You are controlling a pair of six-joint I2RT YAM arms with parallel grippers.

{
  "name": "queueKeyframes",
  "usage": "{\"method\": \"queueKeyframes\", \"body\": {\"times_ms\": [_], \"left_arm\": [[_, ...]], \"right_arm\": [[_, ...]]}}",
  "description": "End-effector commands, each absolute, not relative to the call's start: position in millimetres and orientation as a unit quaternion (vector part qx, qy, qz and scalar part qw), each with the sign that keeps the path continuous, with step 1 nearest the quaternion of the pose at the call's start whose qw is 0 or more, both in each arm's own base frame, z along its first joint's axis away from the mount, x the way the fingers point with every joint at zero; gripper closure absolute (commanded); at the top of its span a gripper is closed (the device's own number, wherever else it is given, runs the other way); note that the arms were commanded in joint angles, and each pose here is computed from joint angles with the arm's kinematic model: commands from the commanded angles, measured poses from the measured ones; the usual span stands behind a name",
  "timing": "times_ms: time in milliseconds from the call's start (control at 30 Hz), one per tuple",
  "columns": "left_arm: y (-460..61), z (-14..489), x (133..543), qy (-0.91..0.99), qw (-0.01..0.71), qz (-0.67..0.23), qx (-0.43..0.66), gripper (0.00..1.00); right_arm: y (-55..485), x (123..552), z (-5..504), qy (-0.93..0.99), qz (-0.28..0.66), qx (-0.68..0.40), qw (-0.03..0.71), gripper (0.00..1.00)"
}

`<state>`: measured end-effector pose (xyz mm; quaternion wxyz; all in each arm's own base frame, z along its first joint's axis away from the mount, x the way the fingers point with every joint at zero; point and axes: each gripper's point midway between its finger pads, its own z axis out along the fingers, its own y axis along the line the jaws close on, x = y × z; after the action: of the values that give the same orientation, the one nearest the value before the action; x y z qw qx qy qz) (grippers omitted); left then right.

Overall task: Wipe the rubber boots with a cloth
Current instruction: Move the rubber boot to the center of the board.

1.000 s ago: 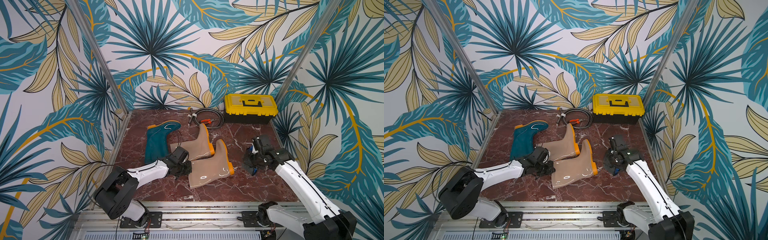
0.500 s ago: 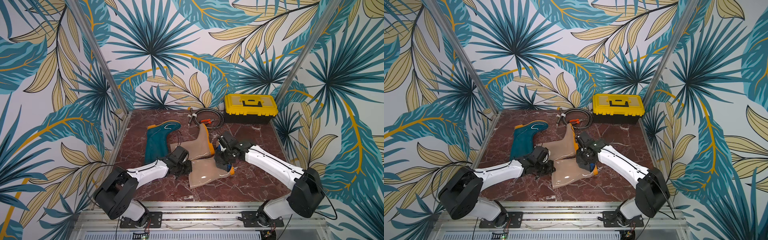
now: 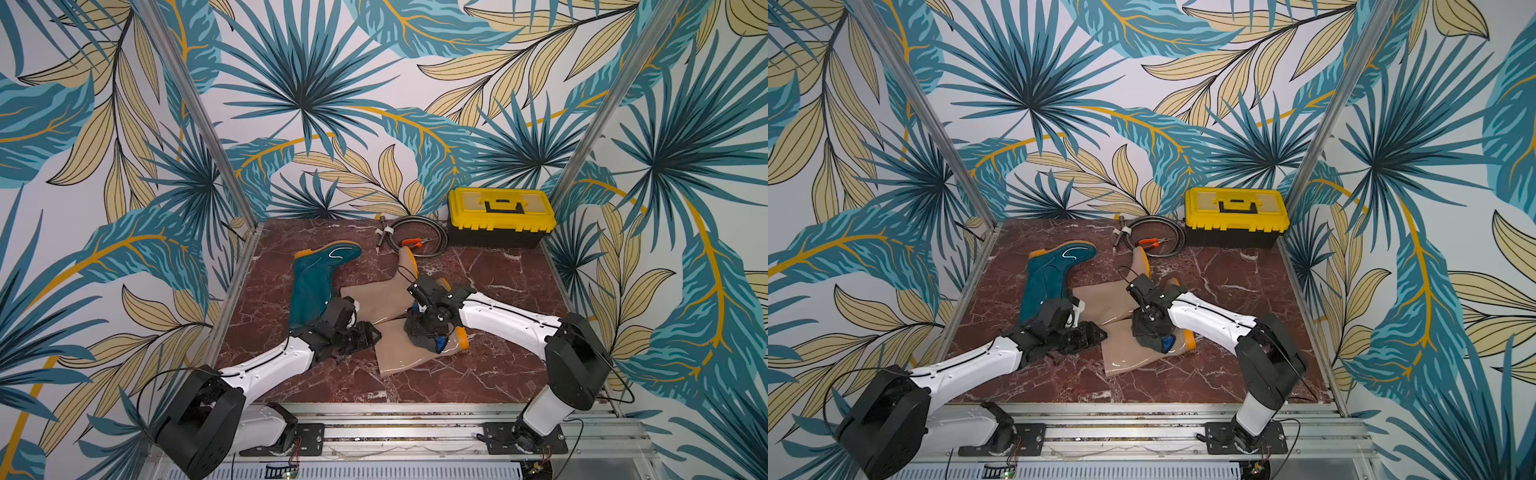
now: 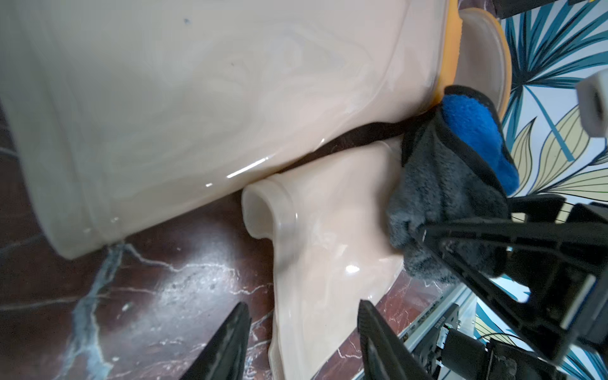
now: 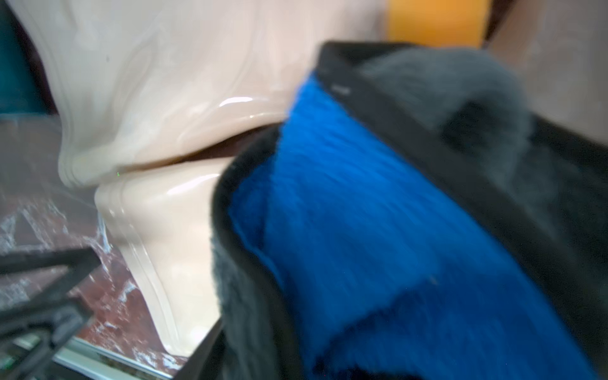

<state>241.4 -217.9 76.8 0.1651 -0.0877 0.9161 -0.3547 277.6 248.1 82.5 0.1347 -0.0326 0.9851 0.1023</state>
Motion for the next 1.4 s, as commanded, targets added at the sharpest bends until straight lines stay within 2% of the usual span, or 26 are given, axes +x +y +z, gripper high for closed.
{"method": "queueKeyframes", "body": {"times_ms": [0, 133, 167, 300, 367, 433, 467, 567, 600, 633, 833, 900, 1067, 1167, 1300, 1333, 1367], "left_arm": [[-222, 78, 241, 0.903, 0.172, -0.383, -0.096, 0.46], [-224, 75, 243, 0.894, 0.177, -0.398, -0.102, 0.48], [-224, 74, 245, 0.893, 0.181, -0.398, -0.104, 0.48], [-224, 76, 253, 0.881, 0.211, -0.409, -0.107, 0.52], [-224, 73, 257, 0.878, 0.222, -0.410, -0.110, 0.52], [-224, 68, 261, 0.880, 0.223, -0.405, -0.110, 0.52], [-226, 65, 262, 0.881, 0.219, -0.404, -0.108, 0.52], [-233, 57, 266, 0.886, 0.206, -0.403, -0.103, 0.53], [-235, 54, 267, 0.887, 0.203, -0.403, -0.099, 0.55], [-237, 53, 269, 0.887, 0.203, -0.404, -0.094, 0.58], [-263, 62, 284, 0.877, 0.202, -0.433, -0.043, 1.00], [-271, 66, 294, 0.875, 0.200, -0.439, -0.037, 1.00], [-300, 65, 320, 0.870, 0.188, -0.455, -0.006, 1.00], [-317, 61, 312, 0.871, 0.171, -0.461, 0.011, 1.00], [-316, 56, 310, 0.873, 0.162, -0.460, 0.004, 1.00], [-313, 59, 313, 0.871, 0.164, -0.463, 0.004, 0.93], [-309, 62, 315, 0.869, 0.165, -0.466, 0.002, 0.75]], "right_arm": [[229, 272, 86, 0.987, 0.052, -0.037, 0.150, 0.28], [235, 270, 73, 0.988, 0.045, -0.047, 0.141, 0.28], [238, 269, 67, 0.989, 0.046, -0.047, 0.136, 0.33], [252, 271, 55, 0.988, 0.061, -0.046, 0.132, 0.74], [258, 272, 53, 0.987, 0.074, -0.046, 0.134, 0.81], [258, 269, 49, 0.987, 0.081, -0.038, 0.133, 0.80], [255, 267, 46, 0.988, 0.081, -0.031, 0.131, 0.76], [242, 259, 38, 0.989, 0.067, -0.020, 0.130, 0.55], [238, 256, 35, 0.990, 0.061, -0.020, 0.127, 0.55], [235, 254, 33, 0.990, 0.057, -0.022, 0.125, 0.60], [216, 239, 25, 0.992, 0.047, 0.006, 0.118, 0.94], [205, 234, 24, 0.990, 0.050, 0.030, 0.126, 1.00], [179, 235, 35, 0.988, 0.047, 0.071, 0.125, 1.00], [188, 245, 62, 0.985, 0.070, 0.051, 0.149, 1.00], [211, 262, 79, 0.982, 0.096, 0.016, 0.159, 1.00], [219, 267, 83, 0.982, 0.104, 0.006, 0.155, 1.00], [228, 271, 86, 0.982, 0.110, -0.005, 0.150, 1.00]]}}
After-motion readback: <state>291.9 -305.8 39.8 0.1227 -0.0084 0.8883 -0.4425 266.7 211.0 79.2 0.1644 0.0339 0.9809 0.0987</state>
